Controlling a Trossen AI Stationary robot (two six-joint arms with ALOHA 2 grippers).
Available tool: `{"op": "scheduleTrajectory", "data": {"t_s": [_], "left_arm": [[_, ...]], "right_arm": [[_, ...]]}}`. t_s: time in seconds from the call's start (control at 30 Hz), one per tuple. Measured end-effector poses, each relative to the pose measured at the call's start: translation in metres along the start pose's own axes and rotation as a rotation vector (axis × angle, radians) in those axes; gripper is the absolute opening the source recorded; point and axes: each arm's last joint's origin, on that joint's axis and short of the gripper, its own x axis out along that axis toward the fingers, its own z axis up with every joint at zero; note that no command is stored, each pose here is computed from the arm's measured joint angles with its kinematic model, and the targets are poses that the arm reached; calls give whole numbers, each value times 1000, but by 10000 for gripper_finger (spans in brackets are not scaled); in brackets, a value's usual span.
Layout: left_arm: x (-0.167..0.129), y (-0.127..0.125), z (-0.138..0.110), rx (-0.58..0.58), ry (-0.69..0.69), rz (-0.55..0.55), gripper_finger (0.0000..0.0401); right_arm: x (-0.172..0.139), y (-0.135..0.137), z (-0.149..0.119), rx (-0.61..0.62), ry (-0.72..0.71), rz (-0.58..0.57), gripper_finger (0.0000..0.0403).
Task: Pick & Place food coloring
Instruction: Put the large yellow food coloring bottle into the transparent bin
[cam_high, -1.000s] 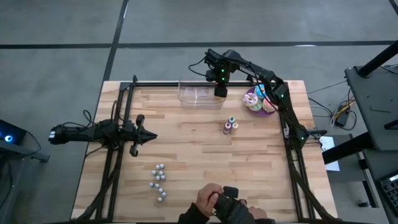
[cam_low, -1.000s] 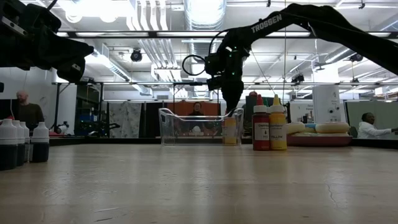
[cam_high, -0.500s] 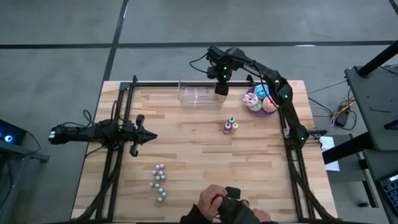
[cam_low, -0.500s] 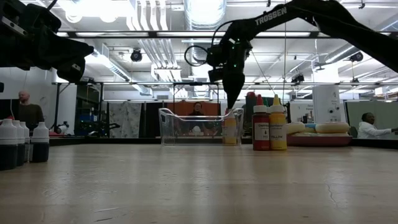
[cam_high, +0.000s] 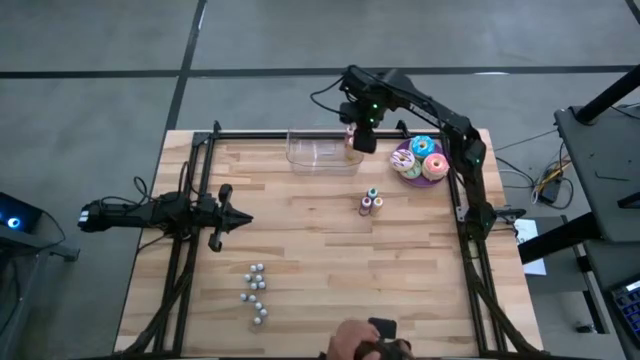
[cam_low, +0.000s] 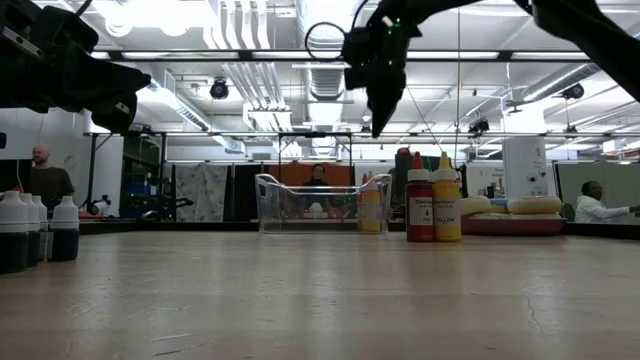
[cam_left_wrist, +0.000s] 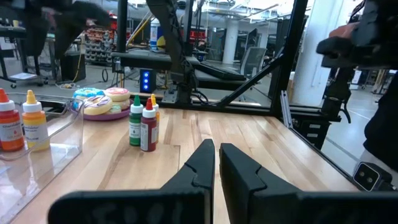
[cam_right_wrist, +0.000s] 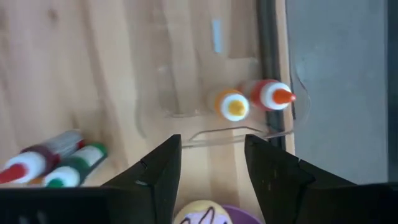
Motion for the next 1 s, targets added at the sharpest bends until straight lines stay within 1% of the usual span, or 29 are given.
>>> {"op": "scheduleTrajectory", "data": {"t_s": [0.17,0.37,0.57,0.87,1.0], "left_arm": [[0,0,0,0,1,0,0],[0,0,0,0,0,0,0],[0,0,0,0,0,0,0],[0,0,0,0,0,0,0],[0,0,0,0,0,0,0]], "right_arm": [[-11,15,-3,-31,-45,78,168],[-17,37,-20,-79,-34,96,167],[-21,62,-45,-119,-80,84,161],[-28,103,-80,-84,-117,99,149],[-35,118,-89,-35,-123,114,145]]}}
